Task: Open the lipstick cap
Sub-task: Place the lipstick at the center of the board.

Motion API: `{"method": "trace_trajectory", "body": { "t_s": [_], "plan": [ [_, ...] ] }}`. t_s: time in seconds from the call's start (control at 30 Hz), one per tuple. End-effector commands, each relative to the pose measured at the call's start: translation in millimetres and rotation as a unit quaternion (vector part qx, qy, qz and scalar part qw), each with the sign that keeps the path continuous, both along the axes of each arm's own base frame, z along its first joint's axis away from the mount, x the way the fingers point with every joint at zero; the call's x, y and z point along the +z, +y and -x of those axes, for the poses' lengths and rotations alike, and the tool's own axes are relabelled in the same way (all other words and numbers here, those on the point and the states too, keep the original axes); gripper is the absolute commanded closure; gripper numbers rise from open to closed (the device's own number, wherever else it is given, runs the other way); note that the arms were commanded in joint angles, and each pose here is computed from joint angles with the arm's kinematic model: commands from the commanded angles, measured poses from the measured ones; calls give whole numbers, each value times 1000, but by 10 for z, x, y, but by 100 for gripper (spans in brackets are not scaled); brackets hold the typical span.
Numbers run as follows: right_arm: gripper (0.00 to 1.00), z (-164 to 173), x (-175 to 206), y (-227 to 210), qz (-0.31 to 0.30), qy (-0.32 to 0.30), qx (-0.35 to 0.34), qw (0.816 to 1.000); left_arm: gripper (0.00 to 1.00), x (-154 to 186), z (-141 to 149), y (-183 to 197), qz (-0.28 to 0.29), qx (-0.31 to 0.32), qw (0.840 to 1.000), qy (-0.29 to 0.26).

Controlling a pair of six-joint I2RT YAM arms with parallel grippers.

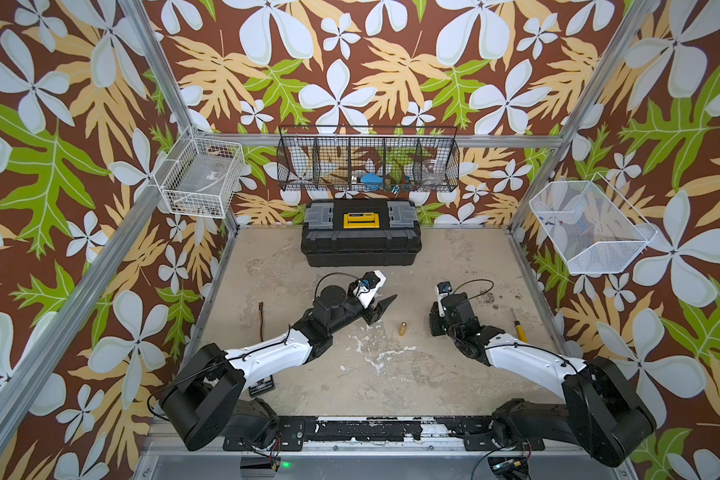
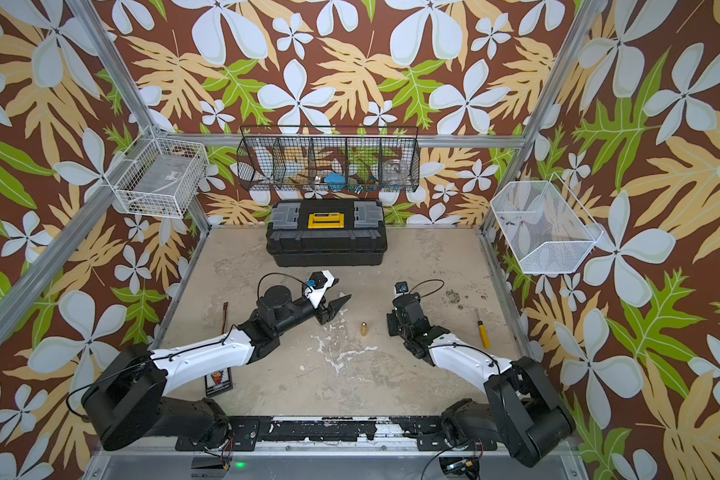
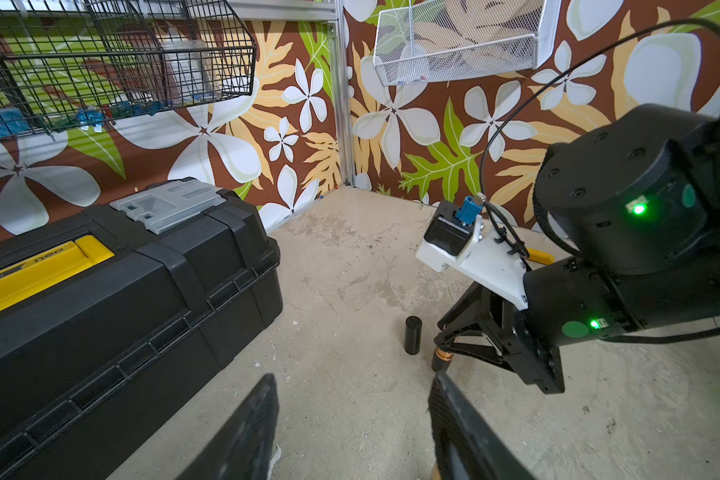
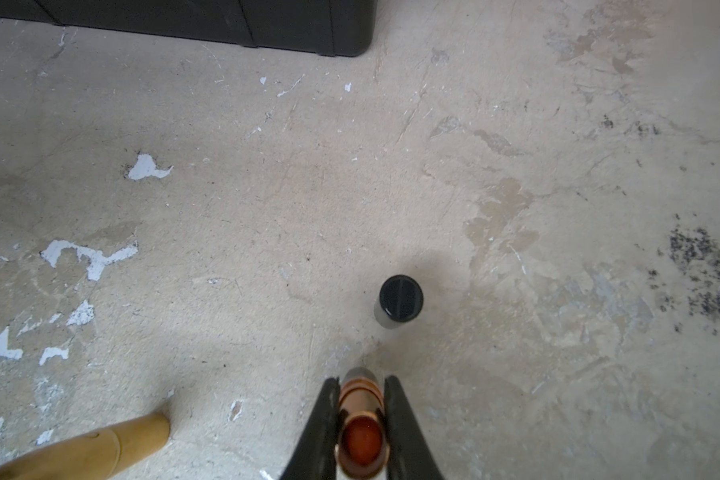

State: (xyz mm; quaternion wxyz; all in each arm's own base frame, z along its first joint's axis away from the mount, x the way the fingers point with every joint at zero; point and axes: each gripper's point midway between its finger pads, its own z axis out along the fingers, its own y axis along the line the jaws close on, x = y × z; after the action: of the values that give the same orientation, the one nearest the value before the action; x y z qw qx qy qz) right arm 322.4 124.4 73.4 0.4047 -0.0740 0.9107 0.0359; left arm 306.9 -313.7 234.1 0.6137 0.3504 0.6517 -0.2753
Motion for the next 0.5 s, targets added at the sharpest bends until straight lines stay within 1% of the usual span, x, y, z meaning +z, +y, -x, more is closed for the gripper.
{"method": "trace_trajectory", "body": {
  "t_s": [0.0,0.27,0.4,0.47],
  "plan": [
    [80,-5,-23,-30,-6,0,-16,1000,40,60,13,0,7,-4,1000,-9],
    [80,50,-113,-75,-9,8,-30,999,40,55,5,-3,10,-3,1000,-7],
    [77,48,-95,-74,-11,4,-30,999,40,54,4,-1,9,-2,1000,-8],
    [73,47,-82,-69,-11,4,-27,1000,40,51,-2,2,8,-1,1000,-7]
  ]
}}
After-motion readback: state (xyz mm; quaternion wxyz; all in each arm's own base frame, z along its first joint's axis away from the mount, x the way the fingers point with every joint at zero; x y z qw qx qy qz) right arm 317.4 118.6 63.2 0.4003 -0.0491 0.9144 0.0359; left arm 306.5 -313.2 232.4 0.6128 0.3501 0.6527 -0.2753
